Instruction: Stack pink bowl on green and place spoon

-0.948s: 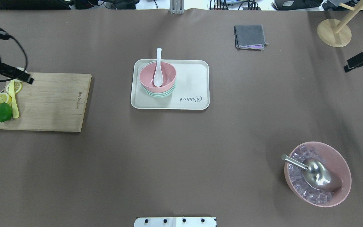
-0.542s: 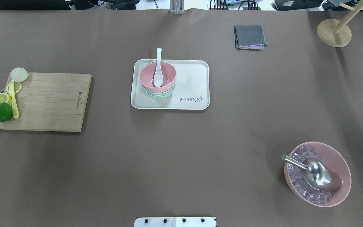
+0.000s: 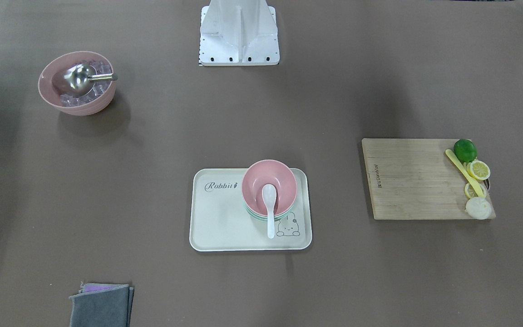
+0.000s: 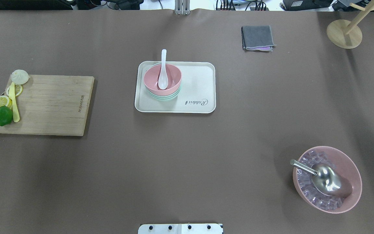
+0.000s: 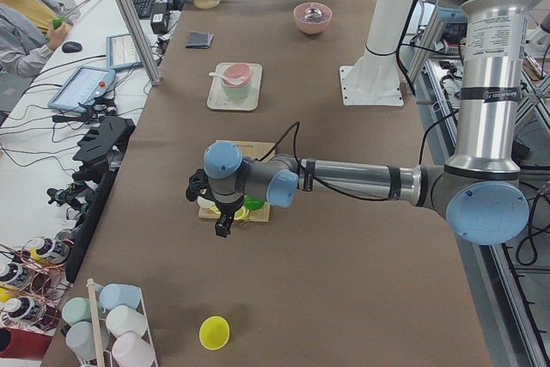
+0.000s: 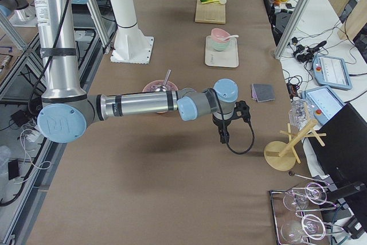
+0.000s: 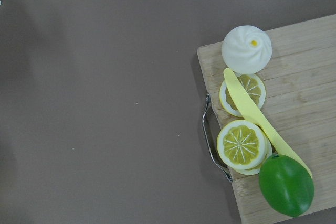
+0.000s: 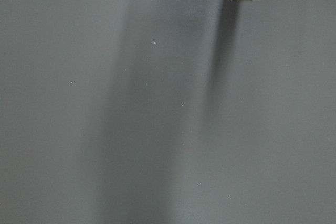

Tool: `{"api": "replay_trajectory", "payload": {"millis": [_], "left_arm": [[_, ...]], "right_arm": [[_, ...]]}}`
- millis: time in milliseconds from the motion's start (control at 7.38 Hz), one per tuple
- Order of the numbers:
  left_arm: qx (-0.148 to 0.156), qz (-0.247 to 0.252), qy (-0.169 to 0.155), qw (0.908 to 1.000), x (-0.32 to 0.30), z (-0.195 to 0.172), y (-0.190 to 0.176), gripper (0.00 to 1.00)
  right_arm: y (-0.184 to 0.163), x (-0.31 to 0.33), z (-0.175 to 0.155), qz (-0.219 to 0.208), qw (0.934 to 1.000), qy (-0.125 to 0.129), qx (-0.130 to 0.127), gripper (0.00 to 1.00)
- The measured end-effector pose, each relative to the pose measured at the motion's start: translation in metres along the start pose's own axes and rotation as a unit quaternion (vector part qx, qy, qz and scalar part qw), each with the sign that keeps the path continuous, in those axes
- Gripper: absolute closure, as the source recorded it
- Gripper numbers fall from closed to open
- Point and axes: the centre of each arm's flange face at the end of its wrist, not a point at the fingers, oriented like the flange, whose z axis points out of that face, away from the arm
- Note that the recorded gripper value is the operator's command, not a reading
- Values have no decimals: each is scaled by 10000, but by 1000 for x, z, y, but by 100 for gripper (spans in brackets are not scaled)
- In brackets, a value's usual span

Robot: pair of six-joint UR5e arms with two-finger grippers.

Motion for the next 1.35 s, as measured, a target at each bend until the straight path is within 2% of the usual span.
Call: {"api": "replay_trajectory", "payload": {"millis": [271, 542, 1083, 1354], "left_arm": [[-21, -175, -24, 9998, -3, 2, -5, 2], [-69, -306, -52, 9995, -11, 9, -7, 2], [-91, -454, -64, 9989, -19, 11, -13, 2], [-112, -505, -70, 9986, -25, 13, -15, 2]], "right_arm": [[19, 14, 6, 128, 9999, 31, -90, 0], [42, 42, -4, 280, 9996, 68, -53, 0], [48, 54, -17, 254, 9996, 120, 24, 0], [49, 53, -12, 248, 9995, 141, -119, 0]]}}
